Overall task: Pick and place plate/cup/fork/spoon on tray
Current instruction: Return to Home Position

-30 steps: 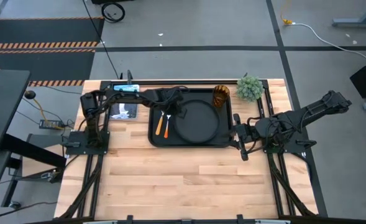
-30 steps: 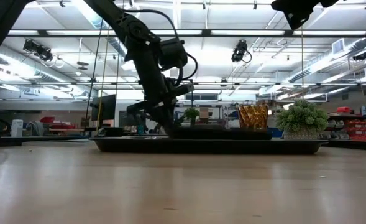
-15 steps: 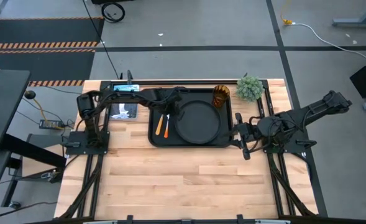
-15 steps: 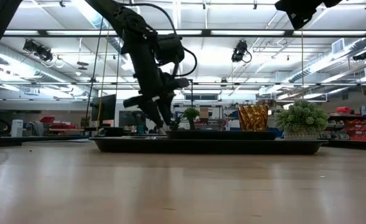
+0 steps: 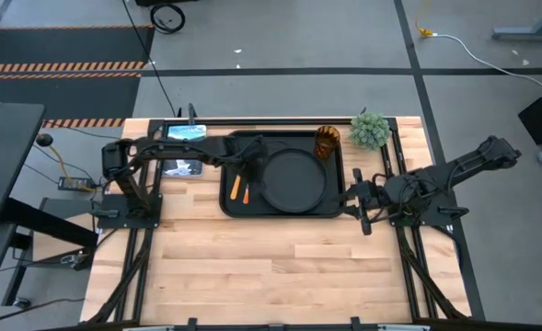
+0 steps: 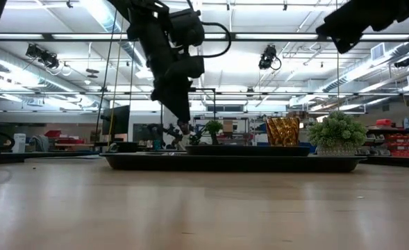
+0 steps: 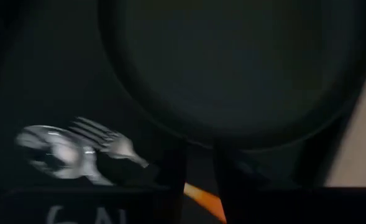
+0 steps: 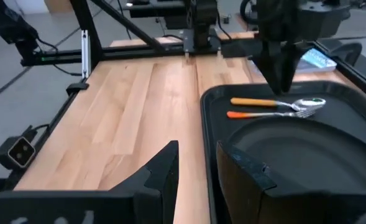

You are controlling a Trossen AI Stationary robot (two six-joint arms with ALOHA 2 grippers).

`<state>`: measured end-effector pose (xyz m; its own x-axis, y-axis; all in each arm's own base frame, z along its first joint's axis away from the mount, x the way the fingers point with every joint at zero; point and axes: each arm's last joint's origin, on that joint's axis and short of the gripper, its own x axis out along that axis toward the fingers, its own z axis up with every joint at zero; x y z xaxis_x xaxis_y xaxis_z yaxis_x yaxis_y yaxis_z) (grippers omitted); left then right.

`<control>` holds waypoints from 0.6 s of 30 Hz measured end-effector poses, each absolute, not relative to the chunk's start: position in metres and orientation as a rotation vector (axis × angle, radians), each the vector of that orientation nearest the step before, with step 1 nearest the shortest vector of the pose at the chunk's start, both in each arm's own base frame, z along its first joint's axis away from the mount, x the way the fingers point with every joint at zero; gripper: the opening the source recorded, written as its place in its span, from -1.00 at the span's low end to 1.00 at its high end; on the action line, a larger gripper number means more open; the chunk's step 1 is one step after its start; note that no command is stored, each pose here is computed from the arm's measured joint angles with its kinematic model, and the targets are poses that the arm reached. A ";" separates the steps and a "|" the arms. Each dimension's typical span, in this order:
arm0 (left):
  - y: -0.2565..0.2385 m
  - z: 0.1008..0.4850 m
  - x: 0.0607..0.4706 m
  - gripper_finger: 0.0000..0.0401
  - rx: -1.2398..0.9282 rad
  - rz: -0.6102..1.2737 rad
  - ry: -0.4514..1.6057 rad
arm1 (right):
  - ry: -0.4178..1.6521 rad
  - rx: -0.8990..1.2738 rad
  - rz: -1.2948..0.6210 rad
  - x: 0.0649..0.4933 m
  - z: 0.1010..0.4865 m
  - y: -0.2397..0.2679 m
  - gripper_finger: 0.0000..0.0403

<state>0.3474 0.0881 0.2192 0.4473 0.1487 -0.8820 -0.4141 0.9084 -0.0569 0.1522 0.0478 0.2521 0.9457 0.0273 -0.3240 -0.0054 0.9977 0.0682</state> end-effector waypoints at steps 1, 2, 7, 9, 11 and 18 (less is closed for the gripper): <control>0.088 0.219 0.347 -0.59 -0.251 0.360 1.059 | 0.328 0.068 0.017 0.152 0.249 0.048 -0.42; 0.088 0.220 0.347 -0.60 -0.218 0.360 1.062 | 0.313 0.072 0.018 0.152 0.248 0.048 -0.42; 0.087 0.221 0.350 -0.68 -0.067 0.276 1.051 | 0.225 0.056 0.031 0.152 0.237 0.048 -0.42; 0.087 0.223 0.353 -0.72 -0.017 0.250 1.028 | 0.192 0.050 0.033 0.152 0.230 0.048 -0.42; 0.086 0.224 0.355 -0.75 0.040 0.217 1.015 | 0.172 0.051 0.020 0.151 0.223 0.046 -0.42; 0.078 0.228 0.355 -0.88 0.173 0.058 1.000 | 0.111 0.112 -0.028 0.141 0.199 0.036 -0.42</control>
